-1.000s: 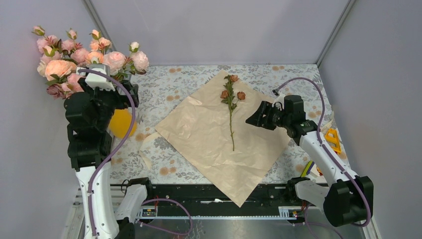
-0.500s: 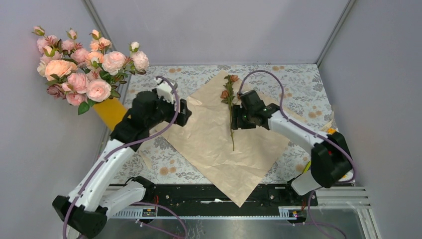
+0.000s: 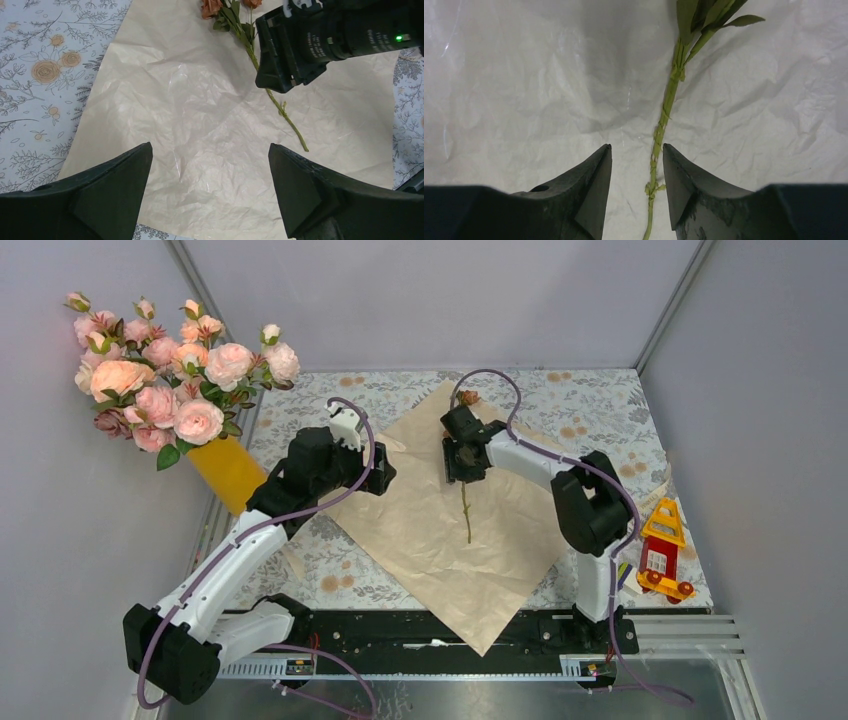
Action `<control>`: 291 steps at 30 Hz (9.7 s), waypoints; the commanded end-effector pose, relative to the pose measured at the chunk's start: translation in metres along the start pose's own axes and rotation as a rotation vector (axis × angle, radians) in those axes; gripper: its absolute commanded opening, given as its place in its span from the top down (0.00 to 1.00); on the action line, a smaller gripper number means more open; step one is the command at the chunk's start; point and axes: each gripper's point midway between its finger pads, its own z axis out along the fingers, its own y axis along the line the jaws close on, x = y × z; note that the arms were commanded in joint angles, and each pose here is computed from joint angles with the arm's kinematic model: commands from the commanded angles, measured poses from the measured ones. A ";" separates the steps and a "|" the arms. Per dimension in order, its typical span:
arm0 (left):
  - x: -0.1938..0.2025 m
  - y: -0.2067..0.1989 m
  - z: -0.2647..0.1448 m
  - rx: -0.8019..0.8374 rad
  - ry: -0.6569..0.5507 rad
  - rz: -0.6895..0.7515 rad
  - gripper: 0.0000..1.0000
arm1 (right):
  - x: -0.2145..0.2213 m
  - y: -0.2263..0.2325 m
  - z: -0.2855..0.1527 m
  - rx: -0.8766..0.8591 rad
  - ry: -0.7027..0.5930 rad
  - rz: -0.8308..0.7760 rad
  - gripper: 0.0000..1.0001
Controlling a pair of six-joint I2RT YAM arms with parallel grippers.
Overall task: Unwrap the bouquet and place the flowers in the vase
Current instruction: Pick up the fake flower from the wrapping paper, then insert the fake flower into the vase.
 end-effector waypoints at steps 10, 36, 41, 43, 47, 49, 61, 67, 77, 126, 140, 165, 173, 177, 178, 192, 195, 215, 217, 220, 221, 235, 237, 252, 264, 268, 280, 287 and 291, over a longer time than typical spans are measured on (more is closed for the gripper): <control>-0.018 -0.001 -0.005 -0.008 -0.065 0.013 0.05 | -0.021 -0.018 0.029 0.106 0.032 0.036 0.57; -0.020 -0.002 -0.015 -0.007 -0.084 0.012 0.05 | -0.012 -0.037 0.050 0.222 0.062 0.009 0.79; -0.021 -0.003 -0.017 -0.002 -0.091 0.008 0.05 | -0.007 -0.037 0.050 0.239 0.072 0.004 0.88; -0.021 -0.003 -0.017 -0.001 -0.094 0.005 0.05 | -0.006 -0.037 0.049 0.236 0.072 0.012 1.00; -0.022 -0.006 -0.017 0.014 -0.103 -0.007 0.05 | -0.010 -0.029 0.043 0.193 0.049 0.037 1.00; -0.022 -0.008 -0.017 0.023 -0.108 -0.016 0.05 | -0.017 -0.023 0.034 0.159 0.013 0.054 1.00; -0.046 -0.038 -0.020 0.171 -0.202 -0.150 0.05 | -0.064 0.008 -0.068 -0.152 -0.380 0.115 1.00; -0.074 -0.073 -0.027 0.377 -0.303 -0.311 0.05 | -0.065 0.025 -0.127 -0.346 -0.524 0.083 1.00; -0.119 -0.132 -0.052 0.758 -0.378 -0.420 0.05 | -0.029 0.086 -0.268 -0.904 -0.654 -0.167 1.00; -0.139 -0.144 -0.086 0.696 -0.414 -0.094 1.00 | 0.016 0.117 -0.330 -1.202 -0.533 -0.316 0.77; -0.158 -0.019 -0.135 0.044 -0.392 0.355 1.00 | -0.002 0.072 -0.287 -0.844 -0.642 -0.217 0.29; -0.210 0.106 -0.322 -0.925 -0.676 0.154 1.00 | -0.040 -0.074 -0.214 -0.525 -0.624 0.195 0.26; -0.234 0.108 -0.337 -0.983 -0.862 0.190 1.00 | -0.036 -0.077 -0.208 -0.561 -0.611 0.217 0.27; -0.248 0.109 -0.337 -0.979 -0.917 0.204 1.00 | -0.035 -0.077 -0.208 -0.569 -0.605 0.221 0.27; -0.250 0.109 -0.337 -0.982 -0.927 0.210 1.00 | -0.035 -0.077 -0.208 -0.570 -0.604 0.223 0.27; -0.251 0.150 -0.305 -0.974 -0.890 0.247 1.00 | -0.028 -0.073 -0.209 -0.621 -0.608 0.222 0.28; -0.245 0.158 -0.296 -0.959 -0.888 0.241 1.00 | -0.026 -0.072 -0.210 -0.628 -0.612 0.219 0.28; -0.241 0.155 -0.305 -0.935 -0.962 0.250 1.00 | -0.027 -0.063 -0.205 -0.702 -0.594 0.226 0.30; -0.246 0.148 -0.313 -0.940 -0.987 0.272 1.00 | -0.027 -0.063 -0.203 -0.707 -0.591 0.229 0.30; -0.250 0.143 -0.321 -0.946 -1.017 0.287 1.00 | -0.027 -0.061 -0.202 -0.722 -0.587 0.233 0.30; -0.251 0.141 -0.323 -0.947 -1.022 0.291 1.00 | -0.027 -0.061 -0.202 -0.726 -0.585 0.232 0.30; -0.255 0.146 -0.320 -0.962 -1.000 0.327 1.00 | -0.025 -0.060 -0.203 -0.731 -0.583 0.227 0.31; -0.249 0.152 -0.315 -0.971 -0.981 0.321 1.00 | -0.024 -0.060 -0.203 -0.733 -0.582 0.228 0.31; -0.206 0.188 -0.280 -0.992 -0.900 0.252 1.00 | -0.022 -0.055 -0.211 -0.764 -0.583 0.217 0.31; -0.172 0.218 -0.264 -1.007 -0.869 0.161 1.00 | -0.022 -0.053 -0.215 -0.780 -0.586 0.210 0.31; -0.161 0.227 -0.255 -0.997 -0.851 0.135 1.00 | -0.021 -0.052 -0.218 -0.783 -0.591 0.206 0.31; -0.137 0.245 -0.236 -0.997 -0.789 0.104 1.00 | -0.017 -0.050 -0.223 -0.800 -0.591 0.201 0.31; -0.134 0.242 -0.240 -1.011 -0.797 0.104 1.00 | -0.017 -0.049 -0.223 -0.804 -0.589 0.202 0.31; -0.124 0.247 -0.234 -1.012 -0.777 0.097 1.00 | -0.016 -0.049 -0.223 -0.807 -0.586 0.202 0.31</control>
